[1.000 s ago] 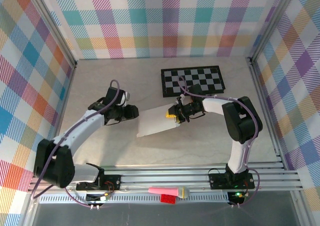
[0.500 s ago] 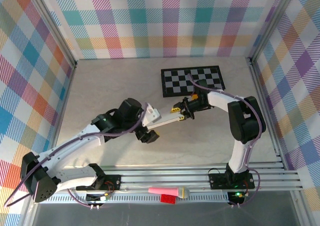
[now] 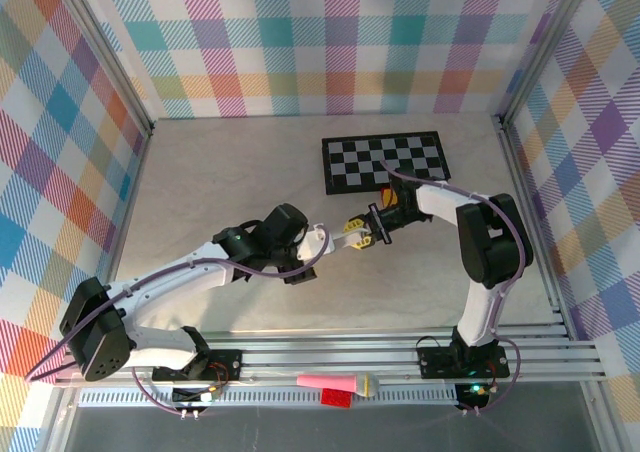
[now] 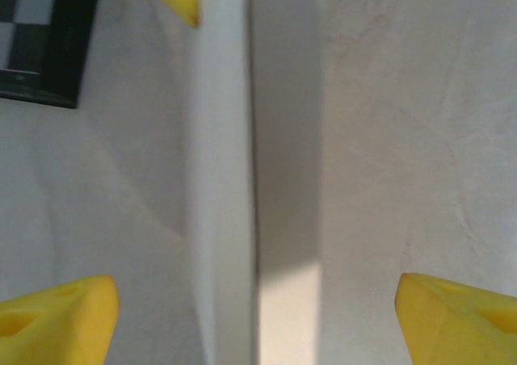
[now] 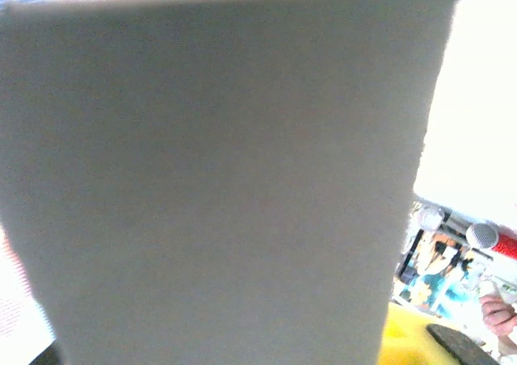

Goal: Fold the paper box

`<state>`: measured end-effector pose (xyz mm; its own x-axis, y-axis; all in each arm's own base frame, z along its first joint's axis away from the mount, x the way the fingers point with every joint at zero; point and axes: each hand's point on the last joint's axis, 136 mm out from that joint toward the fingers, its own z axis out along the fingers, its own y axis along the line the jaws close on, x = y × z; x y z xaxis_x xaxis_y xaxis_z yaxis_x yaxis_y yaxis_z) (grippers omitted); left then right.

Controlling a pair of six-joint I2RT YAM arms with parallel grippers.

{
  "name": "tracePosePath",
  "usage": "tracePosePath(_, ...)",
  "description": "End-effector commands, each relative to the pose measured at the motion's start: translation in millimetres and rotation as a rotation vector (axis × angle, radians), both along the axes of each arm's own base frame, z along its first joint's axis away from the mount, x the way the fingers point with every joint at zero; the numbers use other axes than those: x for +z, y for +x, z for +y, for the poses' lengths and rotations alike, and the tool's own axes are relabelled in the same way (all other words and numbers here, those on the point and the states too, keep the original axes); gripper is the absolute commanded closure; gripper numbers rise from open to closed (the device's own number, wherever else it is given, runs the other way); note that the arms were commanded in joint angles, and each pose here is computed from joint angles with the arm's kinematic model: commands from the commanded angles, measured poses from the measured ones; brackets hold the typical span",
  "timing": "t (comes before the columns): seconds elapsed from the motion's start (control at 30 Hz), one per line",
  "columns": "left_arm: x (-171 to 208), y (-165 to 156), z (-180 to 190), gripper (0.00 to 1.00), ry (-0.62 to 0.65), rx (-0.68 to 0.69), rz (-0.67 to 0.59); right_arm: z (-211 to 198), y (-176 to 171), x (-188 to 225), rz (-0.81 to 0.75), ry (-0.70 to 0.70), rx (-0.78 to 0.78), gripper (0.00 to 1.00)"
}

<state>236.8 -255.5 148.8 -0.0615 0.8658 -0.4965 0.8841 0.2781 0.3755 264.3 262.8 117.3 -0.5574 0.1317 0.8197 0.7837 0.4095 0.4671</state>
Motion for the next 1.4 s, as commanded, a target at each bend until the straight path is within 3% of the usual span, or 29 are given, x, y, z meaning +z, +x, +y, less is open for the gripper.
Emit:
tracePosePath(0.0, 2.0, 13.8, -1.8, 0.14, 0.028, 0.008, -0.09, -6.3, -16.0, 1.8, 0.112, -0.021, -0.019, 0.76)
tracePosePath(0.2, -4.1, 11.0, -10.6, 0.26, 0.007, 0.008, -0.032, -11.8, -32.0, -8.6, 0.188, -0.04, -0.033, 0.73)
tracePosePath(0.33, -13.8, 4.2, -20.7, 0.44, 0.014, -0.012, 0.075, -15.0, -36.8, -16.5, 0.224, -0.062, -0.047, 0.7)
tracePosePath(0.43, -19.6, 4.4, -27.1, 0.51, 0.016, 0.005, 0.14, -17.8, -36.9, -19.8, 0.24, -0.071, -0.065, 0.68)
tracePosePath(0.9, -27.0, 8.2, -30.9, 0.57, -0.031, 0.048, 0.326, -40.8, -8.8, -13.1, 0.162, -0.102, -0.157, 0.45)
tracePosePath(1.07, -28.8, 8.5, -31.1, 0.56, -0.021, 0.064, 0.349, -57.6, 8.1, -0.6, 0.023, -0.186, -0.201, 0.38)
tracePosePath(1.27, -35.1, 15.0, -29.2, 0.53, -0.005, 0.145, 0.386, -114.1, 11.9, 38.0, -0.349, -0.518, -0.328, 0.39)
tracePosePath(1.37, -35.6, 17.5, -30.0, 0.53, -0.015, 0.182, 0.396, -127.9, 1.7, 54.1, -0.558, -0.607, -0.395, 0.43)
